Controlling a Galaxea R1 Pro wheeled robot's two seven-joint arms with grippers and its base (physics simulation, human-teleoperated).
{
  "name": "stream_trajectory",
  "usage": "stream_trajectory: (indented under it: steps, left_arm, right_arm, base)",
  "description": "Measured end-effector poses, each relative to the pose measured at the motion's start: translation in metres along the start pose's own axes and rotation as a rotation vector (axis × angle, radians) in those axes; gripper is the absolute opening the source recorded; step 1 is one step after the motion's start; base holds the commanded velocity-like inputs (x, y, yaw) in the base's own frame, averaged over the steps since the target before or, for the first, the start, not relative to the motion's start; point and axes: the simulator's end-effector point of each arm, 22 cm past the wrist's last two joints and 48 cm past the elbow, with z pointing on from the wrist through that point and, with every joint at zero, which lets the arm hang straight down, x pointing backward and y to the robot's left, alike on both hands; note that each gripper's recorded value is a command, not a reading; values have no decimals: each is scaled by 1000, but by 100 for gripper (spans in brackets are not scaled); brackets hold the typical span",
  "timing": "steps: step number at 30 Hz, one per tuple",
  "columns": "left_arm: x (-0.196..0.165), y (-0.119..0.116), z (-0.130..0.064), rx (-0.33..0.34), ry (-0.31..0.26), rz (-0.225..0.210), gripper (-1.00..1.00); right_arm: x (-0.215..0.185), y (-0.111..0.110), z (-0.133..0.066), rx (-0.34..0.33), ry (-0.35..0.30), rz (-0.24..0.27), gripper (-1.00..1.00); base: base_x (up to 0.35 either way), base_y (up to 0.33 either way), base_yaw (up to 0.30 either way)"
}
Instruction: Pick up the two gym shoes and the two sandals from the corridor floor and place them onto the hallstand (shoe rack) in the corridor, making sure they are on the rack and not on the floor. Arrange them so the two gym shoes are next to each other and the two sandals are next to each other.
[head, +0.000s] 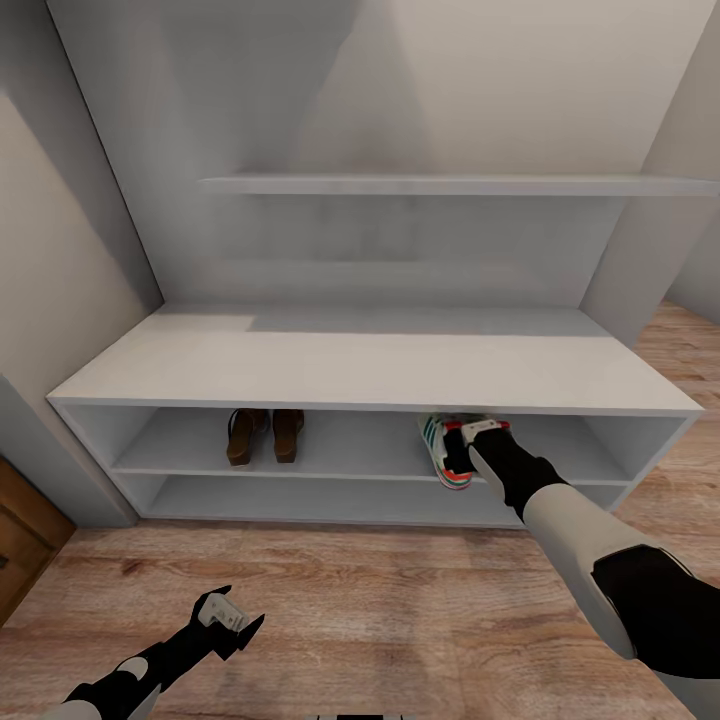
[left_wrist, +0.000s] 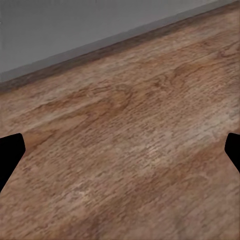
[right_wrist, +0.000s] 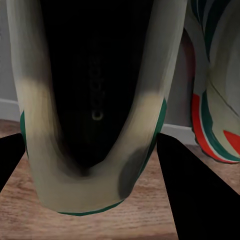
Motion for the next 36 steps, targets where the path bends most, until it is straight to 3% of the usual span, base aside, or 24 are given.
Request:
stream_trajectory:
  steps: [36]
  left_arm:
    - [0,0,0,0,1,0,100]
  right_arm:
    - [0,0,0,0,-1,0,-100]
  base:
    - [22,0,0]
